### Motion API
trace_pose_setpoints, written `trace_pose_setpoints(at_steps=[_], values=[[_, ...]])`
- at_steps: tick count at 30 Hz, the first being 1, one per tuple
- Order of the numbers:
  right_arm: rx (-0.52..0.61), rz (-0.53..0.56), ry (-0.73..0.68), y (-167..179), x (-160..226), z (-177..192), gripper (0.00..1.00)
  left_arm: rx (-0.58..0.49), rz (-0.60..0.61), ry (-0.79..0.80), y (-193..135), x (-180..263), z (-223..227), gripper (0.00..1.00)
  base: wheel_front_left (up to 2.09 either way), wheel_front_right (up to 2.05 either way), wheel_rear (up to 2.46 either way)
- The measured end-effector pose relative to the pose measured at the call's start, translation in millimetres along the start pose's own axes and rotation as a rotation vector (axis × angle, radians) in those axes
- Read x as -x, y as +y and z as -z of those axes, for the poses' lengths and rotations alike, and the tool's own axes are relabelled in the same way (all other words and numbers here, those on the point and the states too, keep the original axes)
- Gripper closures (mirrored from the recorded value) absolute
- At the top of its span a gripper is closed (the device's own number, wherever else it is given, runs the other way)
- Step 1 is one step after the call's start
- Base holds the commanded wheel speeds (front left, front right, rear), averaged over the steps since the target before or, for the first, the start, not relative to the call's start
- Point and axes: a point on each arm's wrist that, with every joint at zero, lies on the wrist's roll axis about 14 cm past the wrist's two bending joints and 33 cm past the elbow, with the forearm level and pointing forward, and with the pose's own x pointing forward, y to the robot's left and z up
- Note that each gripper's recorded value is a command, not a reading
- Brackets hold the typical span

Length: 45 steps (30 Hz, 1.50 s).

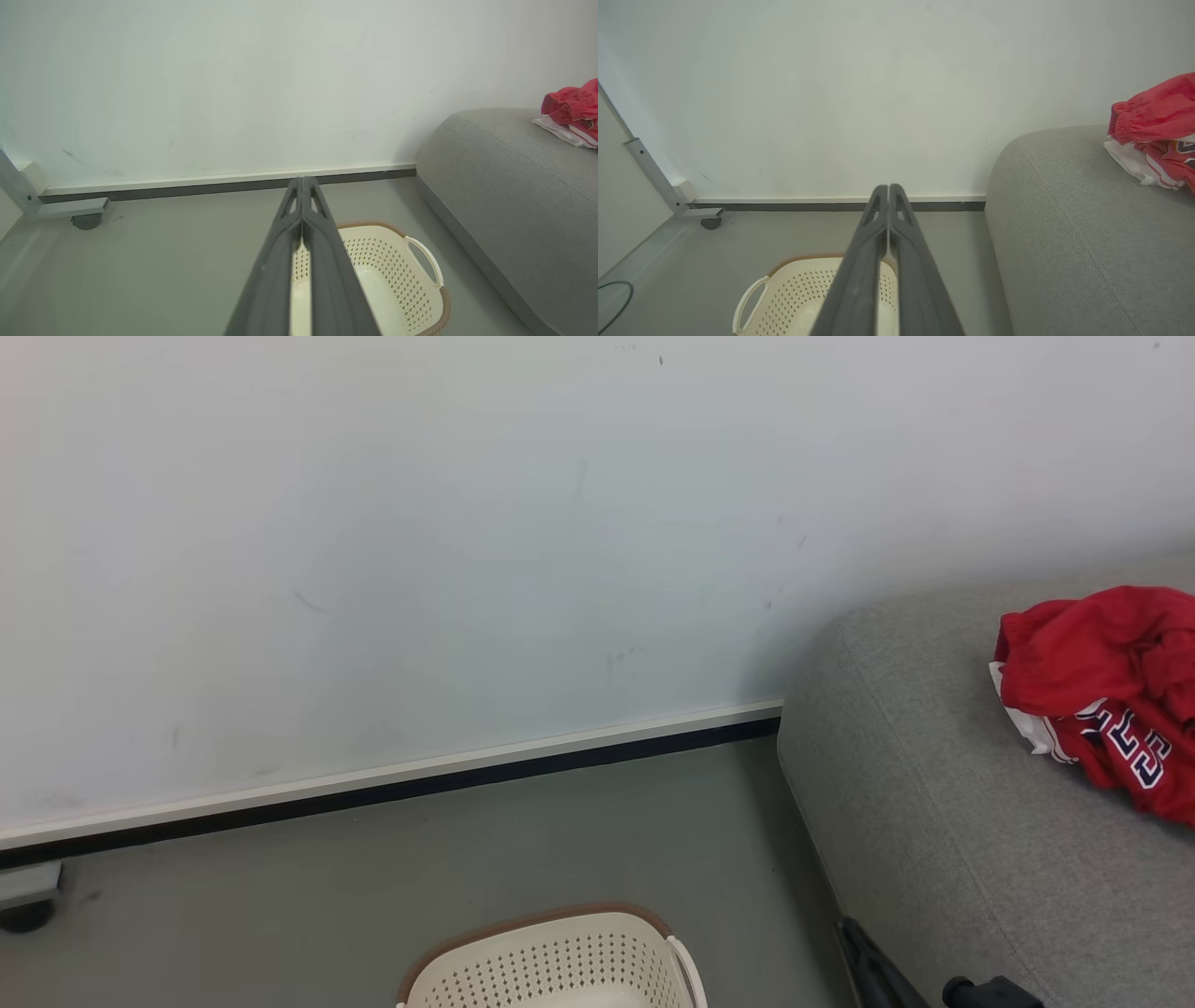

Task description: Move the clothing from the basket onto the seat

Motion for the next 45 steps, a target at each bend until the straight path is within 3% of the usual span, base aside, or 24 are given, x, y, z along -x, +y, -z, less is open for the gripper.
trace_pose_setpoints(at_steps=[25, 45], values=[[-0.427, 0.214, 0.02, -56, -7, 6, 1.0, 0.452, -0.082, 0.071, 8, -13, 16, 1.0, 0.0, 0.0, 0.0], [-0.729, 0.313, -0.022, -88, -16, 3, 1.0, 0.763, -0.123, 0.085, 12, -25, 20, 1.0, 0.0, 0.0, 0.0]])
